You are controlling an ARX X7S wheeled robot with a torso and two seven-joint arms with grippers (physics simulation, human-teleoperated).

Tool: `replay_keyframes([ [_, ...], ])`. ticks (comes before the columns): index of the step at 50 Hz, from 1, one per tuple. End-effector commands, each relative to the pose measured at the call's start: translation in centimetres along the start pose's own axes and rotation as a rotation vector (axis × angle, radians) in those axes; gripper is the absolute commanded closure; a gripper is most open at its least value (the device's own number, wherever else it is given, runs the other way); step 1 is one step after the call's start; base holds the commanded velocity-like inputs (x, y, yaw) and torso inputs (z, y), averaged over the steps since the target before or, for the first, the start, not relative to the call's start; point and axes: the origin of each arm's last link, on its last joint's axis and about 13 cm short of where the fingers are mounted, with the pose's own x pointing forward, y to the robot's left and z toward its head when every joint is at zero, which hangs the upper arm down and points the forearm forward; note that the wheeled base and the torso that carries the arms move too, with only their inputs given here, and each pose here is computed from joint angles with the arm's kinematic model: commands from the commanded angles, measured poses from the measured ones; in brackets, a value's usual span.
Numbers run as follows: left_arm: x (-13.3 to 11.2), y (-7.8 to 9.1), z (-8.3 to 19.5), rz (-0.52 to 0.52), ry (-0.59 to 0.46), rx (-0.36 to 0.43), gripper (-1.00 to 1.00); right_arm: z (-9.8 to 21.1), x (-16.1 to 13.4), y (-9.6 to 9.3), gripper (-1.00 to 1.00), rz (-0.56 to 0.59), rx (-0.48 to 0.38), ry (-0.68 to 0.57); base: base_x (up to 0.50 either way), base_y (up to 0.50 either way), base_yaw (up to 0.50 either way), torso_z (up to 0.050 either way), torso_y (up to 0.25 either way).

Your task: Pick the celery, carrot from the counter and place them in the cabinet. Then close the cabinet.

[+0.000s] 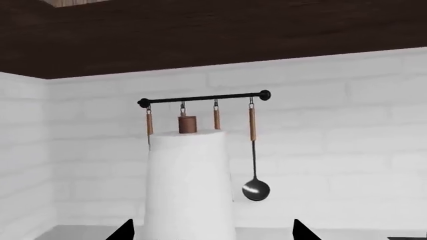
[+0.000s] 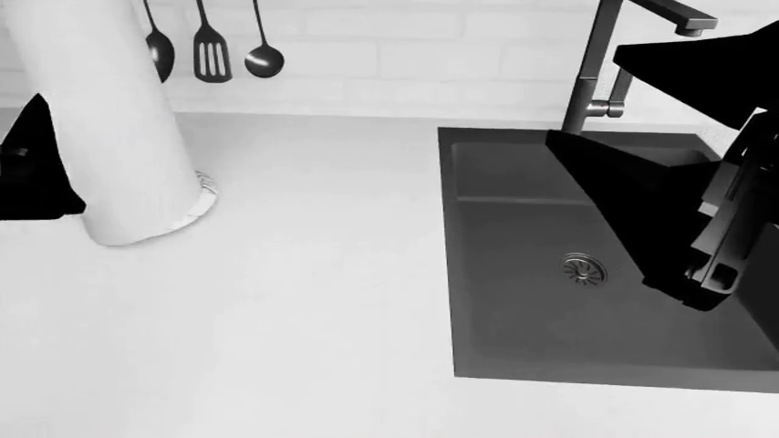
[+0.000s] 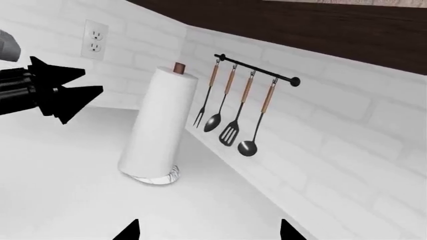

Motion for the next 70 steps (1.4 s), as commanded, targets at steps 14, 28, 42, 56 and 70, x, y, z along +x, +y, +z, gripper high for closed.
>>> replay_keyframes([
  [14,0.0,0.6,2.9,0.031,-0.097,-0.045,-1.00,0.2,0.2,0.0,-1.00,0.009,-0.006,-0.002,0.00,0.00,0.00,0.000,0.000],
  [28,1.1,0.1,6.2,-0.017,-0.166,-0.004,-1.00,0.3,0.4,0.0,-1.00,0.015,-0.008,-0.005,0.00,0.00,0.00,0.000,0.000],
  [42,1.5,0.6,8.6,-0.026,-0.238,-0.075,-1.00,0.6,0.5,0.0,-1.00,0.019,-0.011,-0.006,0.00,0.00,0.00,0.000,0.000],
  [56,2.9,0.4,10.5,-0.136,-0.312,-0.180,-1.00,0.8,0.6,0.0,-1.00,0.022,-0.014,-0.007,0.00,0.00,0.00,0.000,0.000],
  [70,3.9,0.7,12.3,-0.134,-0.358,-0.224,-1.00,0.9,0.7,0.1,-1.00,0.027,-0.015,-0.009,0.00,0.00,0.00,0.000,0.000],
])
